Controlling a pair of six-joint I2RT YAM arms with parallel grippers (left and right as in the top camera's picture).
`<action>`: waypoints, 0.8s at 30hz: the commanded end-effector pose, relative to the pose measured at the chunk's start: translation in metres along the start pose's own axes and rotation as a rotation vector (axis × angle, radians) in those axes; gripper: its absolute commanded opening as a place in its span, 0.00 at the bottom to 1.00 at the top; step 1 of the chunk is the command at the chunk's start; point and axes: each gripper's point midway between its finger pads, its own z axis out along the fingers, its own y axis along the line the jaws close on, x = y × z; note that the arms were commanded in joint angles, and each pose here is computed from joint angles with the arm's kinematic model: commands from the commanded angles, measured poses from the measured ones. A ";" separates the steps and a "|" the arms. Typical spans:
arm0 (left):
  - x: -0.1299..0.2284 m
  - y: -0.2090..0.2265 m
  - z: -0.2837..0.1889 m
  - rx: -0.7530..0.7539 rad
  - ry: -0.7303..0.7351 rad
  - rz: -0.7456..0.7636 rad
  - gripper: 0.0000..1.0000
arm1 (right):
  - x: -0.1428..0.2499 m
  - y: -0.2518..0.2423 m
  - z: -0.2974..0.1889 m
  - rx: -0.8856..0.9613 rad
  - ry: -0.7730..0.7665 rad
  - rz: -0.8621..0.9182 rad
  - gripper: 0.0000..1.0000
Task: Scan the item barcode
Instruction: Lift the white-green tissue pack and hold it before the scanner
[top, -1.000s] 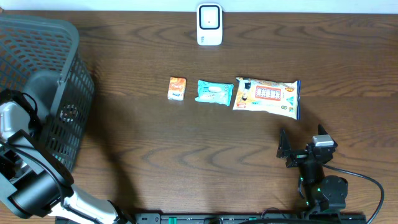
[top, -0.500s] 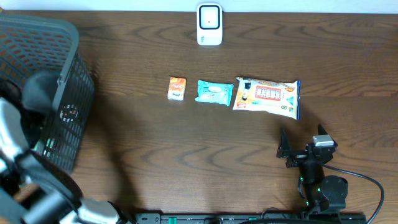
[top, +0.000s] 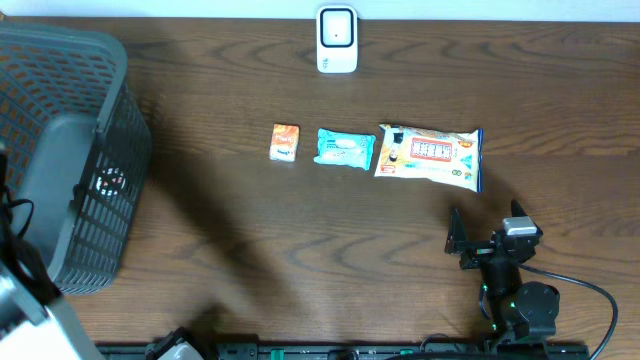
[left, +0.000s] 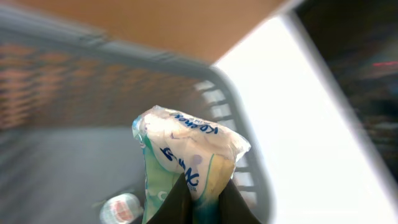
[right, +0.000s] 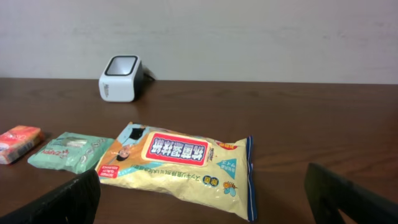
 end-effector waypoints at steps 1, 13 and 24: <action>0.018 -0.055 -0.028 0.269 0.102 0.022 0.07 | 0.001 -0.001 0.000 0.003 0.003 0.011 0.99; 0.189 -0.158 -0.062 0.763 0.564 0.525 0.07 | 0.001 -0.001 0.000 0.003 0.003 0.011 0.99; 0.387 -0.148 -0.045 0.822 0.976 0.908 0.07 | 0.001 -0.001 0.000 0.003 0.003 0.011 0.99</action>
